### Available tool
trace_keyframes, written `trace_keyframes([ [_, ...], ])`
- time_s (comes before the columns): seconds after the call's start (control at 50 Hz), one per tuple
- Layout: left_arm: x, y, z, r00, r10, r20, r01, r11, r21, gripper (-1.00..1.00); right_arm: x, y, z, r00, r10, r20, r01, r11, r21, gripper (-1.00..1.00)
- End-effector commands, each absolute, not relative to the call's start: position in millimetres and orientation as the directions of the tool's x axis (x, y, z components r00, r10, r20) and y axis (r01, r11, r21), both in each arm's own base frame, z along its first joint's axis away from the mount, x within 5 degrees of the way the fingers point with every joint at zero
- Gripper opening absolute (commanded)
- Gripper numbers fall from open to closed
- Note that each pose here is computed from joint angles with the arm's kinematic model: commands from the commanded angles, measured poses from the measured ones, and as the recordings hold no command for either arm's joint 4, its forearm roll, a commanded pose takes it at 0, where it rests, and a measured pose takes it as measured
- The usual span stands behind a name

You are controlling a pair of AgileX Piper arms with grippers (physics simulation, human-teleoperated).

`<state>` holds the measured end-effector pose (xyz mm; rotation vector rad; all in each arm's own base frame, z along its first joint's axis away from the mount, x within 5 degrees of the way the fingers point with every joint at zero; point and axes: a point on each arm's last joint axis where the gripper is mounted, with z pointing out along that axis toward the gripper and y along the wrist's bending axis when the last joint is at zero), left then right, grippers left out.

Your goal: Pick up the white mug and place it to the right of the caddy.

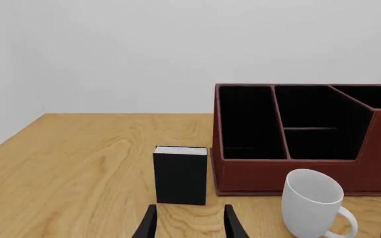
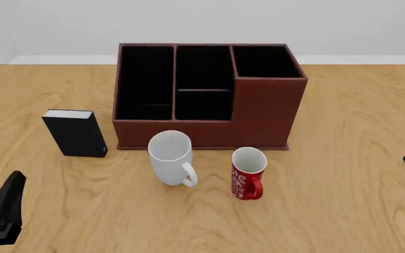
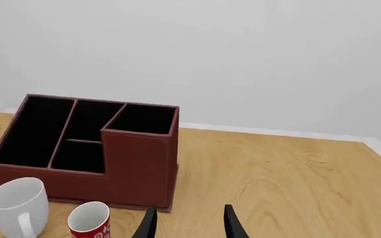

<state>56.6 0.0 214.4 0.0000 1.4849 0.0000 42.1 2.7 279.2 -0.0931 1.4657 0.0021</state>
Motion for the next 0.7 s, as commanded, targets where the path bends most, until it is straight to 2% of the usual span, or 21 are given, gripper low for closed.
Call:
trace_keyframes([
  [0.02, 57, 0, 214, 0.086, 0.000, -0.996, 0.000, 1.000, 0.000, 1.00, 41, 5, 319, 0.105, -0.099, -0.990, -0.106, 0.988, -0.110, 1.00],
  [0.42, 57, 0, 214, 0.086, 0.000, -0.996, 0.000, 1.000, 0.000, 1.00, 62, 12, 376, 0.051, -0.208, -0.977, -0.187, 0.959, -0.214, 1.00],
  [0.7, 57, 0, 214, 0.086, 0.000, -0.996, 0.000, 1.000, 0.000, 1.00, 90, 24, 401, -0.018, -0.304, -0.953, -0.278, 0.917, -0.287, 1.00],
])
